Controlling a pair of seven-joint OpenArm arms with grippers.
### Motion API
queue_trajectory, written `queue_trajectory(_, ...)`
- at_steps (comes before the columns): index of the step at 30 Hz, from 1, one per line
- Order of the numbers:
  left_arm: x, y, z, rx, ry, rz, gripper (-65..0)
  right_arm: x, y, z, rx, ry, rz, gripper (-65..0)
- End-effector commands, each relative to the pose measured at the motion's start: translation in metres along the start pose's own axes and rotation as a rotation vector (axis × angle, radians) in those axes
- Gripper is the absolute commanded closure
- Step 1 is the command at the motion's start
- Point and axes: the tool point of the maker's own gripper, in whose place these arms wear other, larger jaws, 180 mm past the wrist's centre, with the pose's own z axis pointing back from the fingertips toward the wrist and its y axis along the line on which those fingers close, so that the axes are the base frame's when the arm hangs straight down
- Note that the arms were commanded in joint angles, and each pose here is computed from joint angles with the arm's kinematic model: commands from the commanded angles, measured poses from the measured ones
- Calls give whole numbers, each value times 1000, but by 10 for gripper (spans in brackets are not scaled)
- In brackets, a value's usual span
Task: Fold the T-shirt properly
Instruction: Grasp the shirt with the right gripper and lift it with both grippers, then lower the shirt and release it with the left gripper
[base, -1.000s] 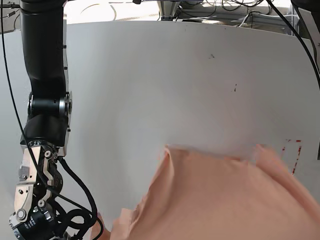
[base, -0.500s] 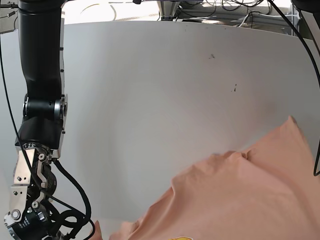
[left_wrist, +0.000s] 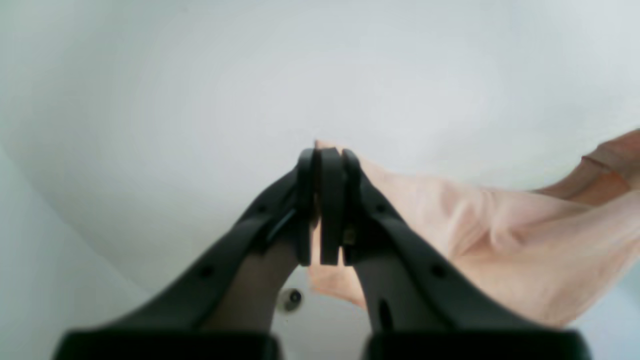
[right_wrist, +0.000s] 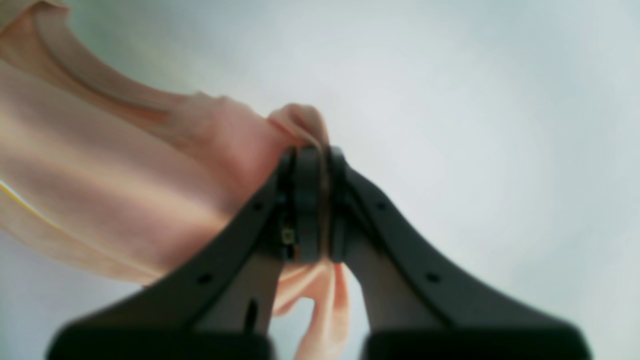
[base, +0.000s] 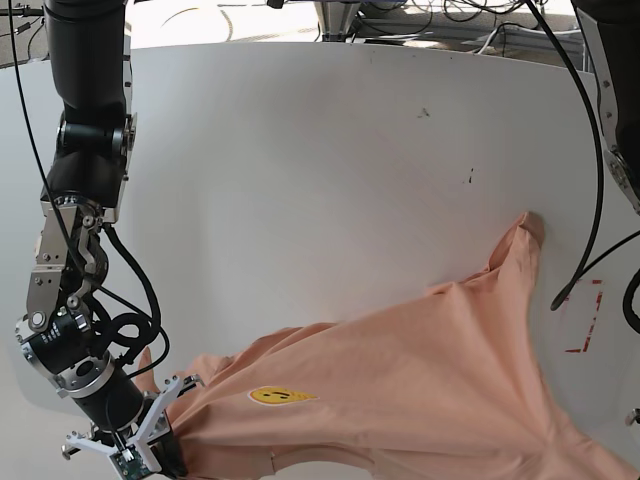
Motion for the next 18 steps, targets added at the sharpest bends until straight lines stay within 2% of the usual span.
queue_trajectory(1,-8,-15,1,-24,-24,23,0,-1,-12,12,-44,-25,-5,0)
queue_trajectory(10,-106,-69,12,-99,142,166,0,-76,-3,40,-73,98,-104,0)
queue_trajectory(18,-178,-102,49,-98,282,292,0,-127,17,57,-57,171,-164,0)
